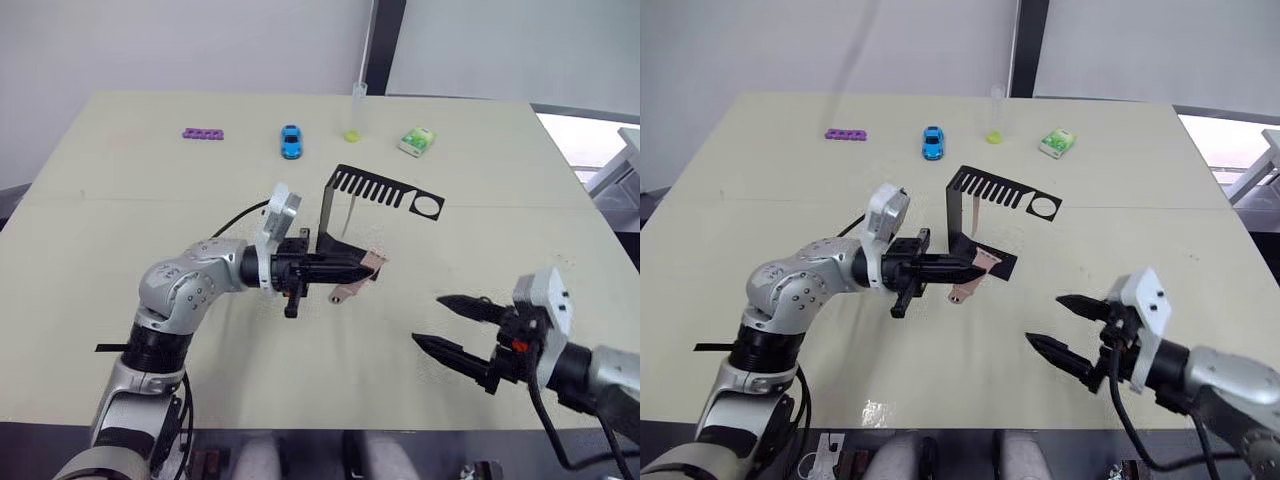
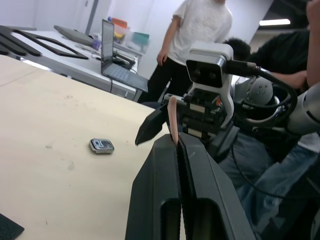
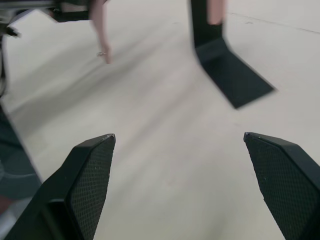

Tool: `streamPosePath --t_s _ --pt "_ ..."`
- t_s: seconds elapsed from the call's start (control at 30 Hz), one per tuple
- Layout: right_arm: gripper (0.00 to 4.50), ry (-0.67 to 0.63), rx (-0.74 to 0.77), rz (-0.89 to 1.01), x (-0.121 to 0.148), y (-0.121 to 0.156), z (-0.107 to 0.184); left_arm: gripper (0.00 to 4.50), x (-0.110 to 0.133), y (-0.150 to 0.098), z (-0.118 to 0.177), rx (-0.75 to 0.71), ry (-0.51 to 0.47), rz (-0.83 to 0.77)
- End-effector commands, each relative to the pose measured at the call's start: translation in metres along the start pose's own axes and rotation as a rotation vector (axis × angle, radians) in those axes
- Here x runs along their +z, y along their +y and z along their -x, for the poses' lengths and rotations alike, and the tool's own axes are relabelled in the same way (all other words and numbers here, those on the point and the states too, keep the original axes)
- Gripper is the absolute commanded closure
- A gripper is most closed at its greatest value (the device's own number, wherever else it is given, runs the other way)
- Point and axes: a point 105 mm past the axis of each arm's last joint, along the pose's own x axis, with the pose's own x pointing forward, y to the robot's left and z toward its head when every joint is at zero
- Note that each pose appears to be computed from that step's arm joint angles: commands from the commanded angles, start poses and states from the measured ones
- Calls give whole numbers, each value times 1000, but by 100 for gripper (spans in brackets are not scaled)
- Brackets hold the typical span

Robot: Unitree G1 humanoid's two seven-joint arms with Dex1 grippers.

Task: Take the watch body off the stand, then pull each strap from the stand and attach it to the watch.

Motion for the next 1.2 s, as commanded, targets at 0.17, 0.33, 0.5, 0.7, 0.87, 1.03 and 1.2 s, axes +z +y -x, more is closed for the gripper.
streamPosePath --t_s 0.17,0.33,0.5,0.7,0.87,1.03,1.2 --pt "3 11 -325 12 -24 -28 64 450 -14 2 2 -59 118 -171" --pt "3 21 -379 -2 -35 -38 77 450 -15 4 1 -58 112 -184" --pt "3 24 -374 -1 -45 -55 68 450 -17 2 1 -47 103 -171" --pt "3 30 -354 15 -53 -85 44 450 -15 3 3 -9 88 -168" --pt "3 18 -334 3 -54 -105 24 450 -12 3 3 10 80 -166" --pt "3 21 -321 0 -59 -113 7 450 -11 2 1 17 79 -168" --pt "3 34 -332 9 -63 -121 -1 450 -9 1 -1 25 77 -168"
